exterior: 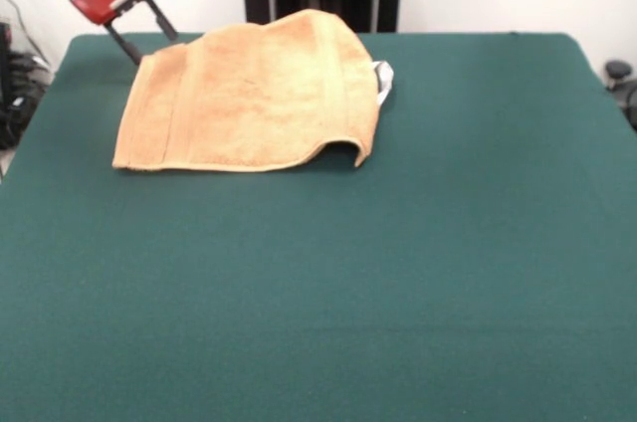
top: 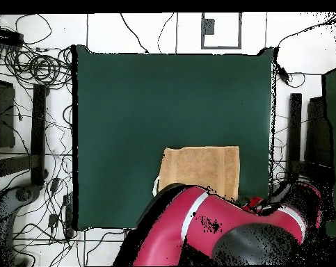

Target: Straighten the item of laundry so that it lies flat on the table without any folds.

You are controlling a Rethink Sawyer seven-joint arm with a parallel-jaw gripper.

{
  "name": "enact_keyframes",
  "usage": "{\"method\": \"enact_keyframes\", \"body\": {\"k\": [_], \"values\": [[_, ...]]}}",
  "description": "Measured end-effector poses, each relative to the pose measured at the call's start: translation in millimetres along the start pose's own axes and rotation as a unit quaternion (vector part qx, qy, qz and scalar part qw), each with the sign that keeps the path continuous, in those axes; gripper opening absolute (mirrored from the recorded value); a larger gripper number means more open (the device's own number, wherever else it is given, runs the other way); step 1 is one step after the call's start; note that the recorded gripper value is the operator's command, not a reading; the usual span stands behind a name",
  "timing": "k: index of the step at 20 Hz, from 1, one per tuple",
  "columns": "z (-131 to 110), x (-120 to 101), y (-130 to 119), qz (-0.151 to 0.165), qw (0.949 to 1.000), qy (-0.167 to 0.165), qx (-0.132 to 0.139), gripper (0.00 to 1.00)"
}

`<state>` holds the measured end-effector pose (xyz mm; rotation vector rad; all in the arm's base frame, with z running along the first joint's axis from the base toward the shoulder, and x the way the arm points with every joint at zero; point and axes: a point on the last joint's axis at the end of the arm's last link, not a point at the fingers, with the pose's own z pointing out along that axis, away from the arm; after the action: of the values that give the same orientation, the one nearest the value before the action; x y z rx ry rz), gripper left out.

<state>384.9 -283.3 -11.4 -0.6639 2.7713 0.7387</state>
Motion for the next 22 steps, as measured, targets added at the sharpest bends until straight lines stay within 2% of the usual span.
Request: {"method": "enact_keyframes", "body": {"k": [12, 22], "values": [[0.7, -6.7, 9.1, -0.014, 0.9995, 0.008, -0.029, 1.00], [1.1, -8.9, 10.1, -0.015, 0.9994, 0.006, -0.031, 1.00]]}}
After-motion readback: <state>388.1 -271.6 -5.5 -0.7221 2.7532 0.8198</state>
